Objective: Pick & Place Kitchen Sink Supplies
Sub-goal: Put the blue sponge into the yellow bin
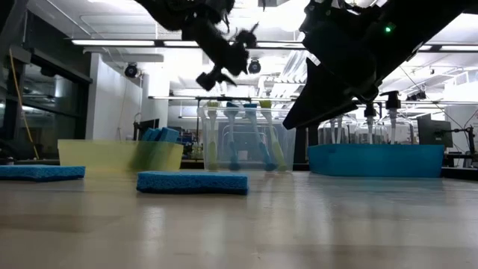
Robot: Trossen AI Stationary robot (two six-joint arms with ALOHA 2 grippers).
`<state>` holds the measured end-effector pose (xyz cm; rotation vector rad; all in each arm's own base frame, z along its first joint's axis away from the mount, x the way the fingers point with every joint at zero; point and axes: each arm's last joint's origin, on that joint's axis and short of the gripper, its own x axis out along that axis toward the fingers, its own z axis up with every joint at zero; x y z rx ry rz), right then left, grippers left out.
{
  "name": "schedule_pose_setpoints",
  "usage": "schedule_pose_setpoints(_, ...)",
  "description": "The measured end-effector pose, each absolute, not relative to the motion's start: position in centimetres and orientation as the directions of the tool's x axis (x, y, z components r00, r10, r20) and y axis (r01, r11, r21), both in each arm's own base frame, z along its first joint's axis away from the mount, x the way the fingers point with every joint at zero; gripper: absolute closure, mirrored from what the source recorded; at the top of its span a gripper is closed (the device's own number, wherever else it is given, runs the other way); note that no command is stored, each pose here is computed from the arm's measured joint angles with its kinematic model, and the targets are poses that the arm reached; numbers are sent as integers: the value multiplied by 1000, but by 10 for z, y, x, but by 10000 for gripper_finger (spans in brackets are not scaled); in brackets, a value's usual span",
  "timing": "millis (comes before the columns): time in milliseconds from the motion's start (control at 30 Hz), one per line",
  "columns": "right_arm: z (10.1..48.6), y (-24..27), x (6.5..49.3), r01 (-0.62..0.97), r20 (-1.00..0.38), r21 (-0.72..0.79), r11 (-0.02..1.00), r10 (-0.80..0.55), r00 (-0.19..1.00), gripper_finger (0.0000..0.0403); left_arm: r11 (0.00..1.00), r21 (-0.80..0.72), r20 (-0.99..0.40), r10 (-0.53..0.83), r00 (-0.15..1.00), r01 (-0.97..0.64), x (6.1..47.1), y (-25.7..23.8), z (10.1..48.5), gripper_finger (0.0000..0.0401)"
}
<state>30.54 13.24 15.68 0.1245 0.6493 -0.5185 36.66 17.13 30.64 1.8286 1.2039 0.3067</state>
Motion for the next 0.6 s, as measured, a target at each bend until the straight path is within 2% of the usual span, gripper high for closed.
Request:
schedule_pose_setpoints(133,157,133,305,496,-608,-53,867,-422,672,171,-67,868,-210,849,485,492,357,158,329,204)
schedule_pose_setpoints(233,156,133,305,489,-613,-50,871,-413,674,171,51,964,-174,862,476,261,350,148,344,204)
schedule_pose_setpoints(333,156,134,305,477,-622,-47,878,-399,674,171,135,988,-153,880,450,71,341,141,356,204)
schedule_pose_setpoints(467,156,134,305,473,-626,-41,880,-391,674,171,254,966,-212,879,426,-43,327,129,362,204)
schedule_pose_setpoints(600,156,135,305,463,-636,-32,886,-375,674,171,454,882,-331,790,516,-128,306,110,370,204)
